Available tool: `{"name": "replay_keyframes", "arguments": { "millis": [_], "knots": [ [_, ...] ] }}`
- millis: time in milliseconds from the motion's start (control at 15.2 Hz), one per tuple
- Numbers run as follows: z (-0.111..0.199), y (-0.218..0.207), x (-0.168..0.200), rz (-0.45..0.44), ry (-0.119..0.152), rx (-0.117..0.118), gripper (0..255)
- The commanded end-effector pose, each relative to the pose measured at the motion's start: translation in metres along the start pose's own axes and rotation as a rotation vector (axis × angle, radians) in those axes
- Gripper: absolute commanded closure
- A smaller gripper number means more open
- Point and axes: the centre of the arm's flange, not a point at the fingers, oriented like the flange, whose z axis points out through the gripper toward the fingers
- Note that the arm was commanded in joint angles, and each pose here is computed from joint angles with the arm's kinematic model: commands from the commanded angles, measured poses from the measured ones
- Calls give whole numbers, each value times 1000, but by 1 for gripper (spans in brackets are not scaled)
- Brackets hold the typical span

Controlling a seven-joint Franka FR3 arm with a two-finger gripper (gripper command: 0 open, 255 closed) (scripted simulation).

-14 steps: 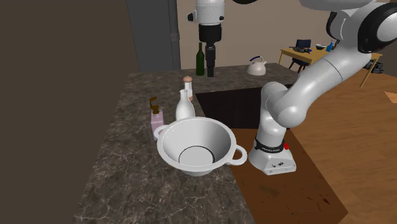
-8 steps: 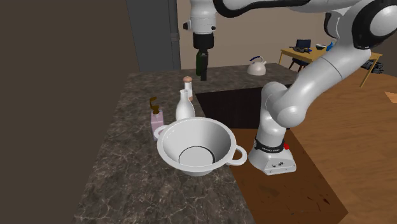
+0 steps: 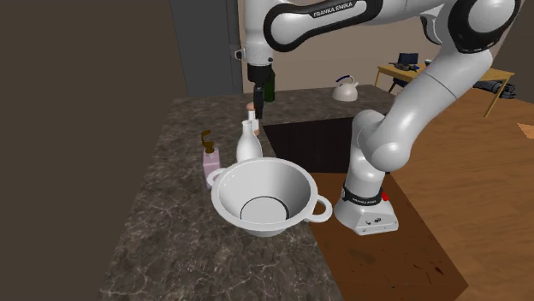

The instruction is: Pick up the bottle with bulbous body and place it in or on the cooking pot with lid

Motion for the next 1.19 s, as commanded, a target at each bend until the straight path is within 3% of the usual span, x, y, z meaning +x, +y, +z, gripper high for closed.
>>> {"name": "replay_keyframes", "arguments": {
  "millis": [0, 264, 726, 1122],
  "knots": [
    [21, 15, 14, -2, 12, 5, 0],
    [54, 48, 38, -5, 33, 17, 0],
    [91, 47, 39, -5, 33, 17, 0],
    [94, 47, 39, -5, 33, 17, 0]
  ]
}}
